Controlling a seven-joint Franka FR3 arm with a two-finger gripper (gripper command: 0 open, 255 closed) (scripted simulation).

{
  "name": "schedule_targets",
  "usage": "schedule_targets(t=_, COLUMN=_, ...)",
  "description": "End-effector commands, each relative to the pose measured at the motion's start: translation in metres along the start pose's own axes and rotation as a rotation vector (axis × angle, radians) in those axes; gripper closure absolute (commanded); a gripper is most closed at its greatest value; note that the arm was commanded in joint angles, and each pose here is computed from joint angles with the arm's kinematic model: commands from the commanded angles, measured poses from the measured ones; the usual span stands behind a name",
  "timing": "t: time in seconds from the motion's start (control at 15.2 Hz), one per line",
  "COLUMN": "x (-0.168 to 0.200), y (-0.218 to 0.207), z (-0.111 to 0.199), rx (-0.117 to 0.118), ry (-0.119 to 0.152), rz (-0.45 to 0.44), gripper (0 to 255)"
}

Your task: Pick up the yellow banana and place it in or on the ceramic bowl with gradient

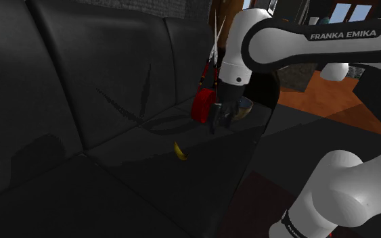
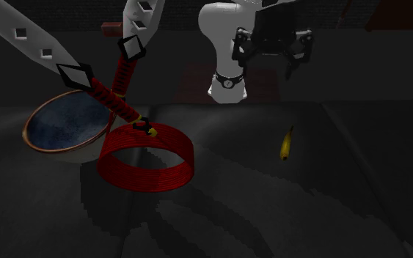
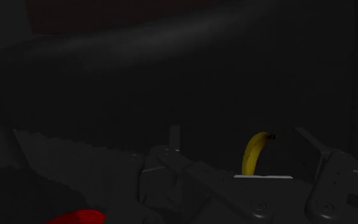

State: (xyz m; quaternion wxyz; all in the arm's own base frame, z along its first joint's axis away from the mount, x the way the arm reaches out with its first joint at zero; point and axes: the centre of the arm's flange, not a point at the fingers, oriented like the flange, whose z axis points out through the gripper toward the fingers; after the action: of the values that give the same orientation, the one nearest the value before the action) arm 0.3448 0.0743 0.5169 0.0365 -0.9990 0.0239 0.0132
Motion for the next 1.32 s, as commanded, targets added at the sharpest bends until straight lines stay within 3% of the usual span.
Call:
schedule_targets(t=0.0, x=0.013, y=-0.015, z=0.019, rx=-0.004, ry=-0.005, rz=0.042, gripper=0)
schedule_targets(t=0.59, x=0.083, y=-0.079, z=0.097, rx=-0.027, ry=-0.030, rz=0.216, gripper=0)
schedule_targets(t=1.25, x=0.081, y=-0.078, z=0.137, rx=-0.027, ry=-0.030, rz=0.216, gripper=0)
